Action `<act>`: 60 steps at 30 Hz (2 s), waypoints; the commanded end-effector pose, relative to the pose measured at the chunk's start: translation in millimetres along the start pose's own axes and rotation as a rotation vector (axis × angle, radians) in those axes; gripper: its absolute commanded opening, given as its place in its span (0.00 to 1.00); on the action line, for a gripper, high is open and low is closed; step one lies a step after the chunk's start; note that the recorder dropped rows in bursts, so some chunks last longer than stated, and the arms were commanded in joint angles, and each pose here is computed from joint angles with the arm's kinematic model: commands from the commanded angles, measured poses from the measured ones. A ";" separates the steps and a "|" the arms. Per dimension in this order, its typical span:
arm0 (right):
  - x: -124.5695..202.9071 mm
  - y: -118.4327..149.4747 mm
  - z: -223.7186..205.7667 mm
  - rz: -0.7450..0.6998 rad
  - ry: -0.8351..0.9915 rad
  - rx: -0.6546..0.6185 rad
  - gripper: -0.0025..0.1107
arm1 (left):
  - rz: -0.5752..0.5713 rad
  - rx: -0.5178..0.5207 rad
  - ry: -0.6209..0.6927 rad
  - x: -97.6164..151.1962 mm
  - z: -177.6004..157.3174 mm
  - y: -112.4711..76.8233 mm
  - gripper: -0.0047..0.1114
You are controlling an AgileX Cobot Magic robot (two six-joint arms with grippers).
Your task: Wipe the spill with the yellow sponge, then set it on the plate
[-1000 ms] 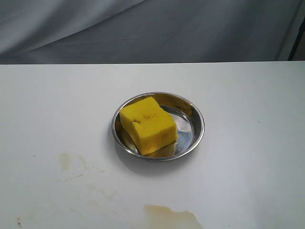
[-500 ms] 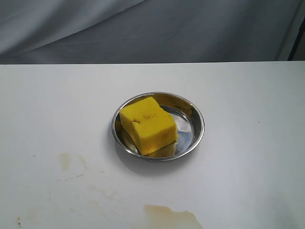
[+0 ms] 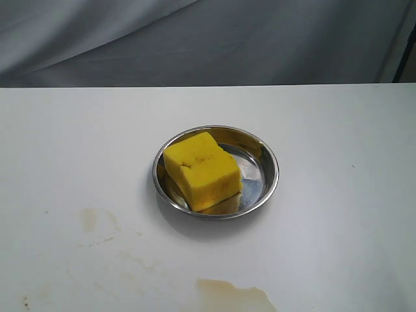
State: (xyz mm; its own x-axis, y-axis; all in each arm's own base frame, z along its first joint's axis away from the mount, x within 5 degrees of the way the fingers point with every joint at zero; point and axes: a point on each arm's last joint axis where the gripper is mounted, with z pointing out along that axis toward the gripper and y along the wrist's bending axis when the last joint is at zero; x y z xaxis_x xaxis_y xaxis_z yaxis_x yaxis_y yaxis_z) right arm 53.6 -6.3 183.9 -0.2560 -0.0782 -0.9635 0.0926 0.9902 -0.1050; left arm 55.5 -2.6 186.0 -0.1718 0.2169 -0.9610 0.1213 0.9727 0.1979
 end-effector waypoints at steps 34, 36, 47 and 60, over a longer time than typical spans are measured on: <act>0.4 6.4 -0.4 -0.022 -0.014 -0.112 0.02 | -0.006 0.003 -0.024 -3.6 -1.0 0.2 0.04; 0.4 6.4 -0.4 -0.022 -0.014 -0.112 0.02 | -0.006 0.003 -0.024 -3.6 -1.0 0.2 0.04; 0.4 6.4 -0.4 -0.022 -0.014 -0.112 0.02 | -0.006 0.003 -0.024 -3.6 -1.0 0.2 0.04; 0.4 6.4 -0.4 -0.022 -0.014 -0.112 0.02 | -0.006 0.003 -0.024 -3.6 -1.0 0.2 0.04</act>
State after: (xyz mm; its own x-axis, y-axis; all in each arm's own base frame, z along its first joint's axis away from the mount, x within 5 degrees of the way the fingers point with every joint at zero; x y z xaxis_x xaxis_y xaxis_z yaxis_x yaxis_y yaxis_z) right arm 53.9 -0.2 183.9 -0.2462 -0.1045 -0.9636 -0.0189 0.9945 -0.1030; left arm 55.5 -2.6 186.0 -0.1718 0.2169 -0.9610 0.1213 0.9727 0.1979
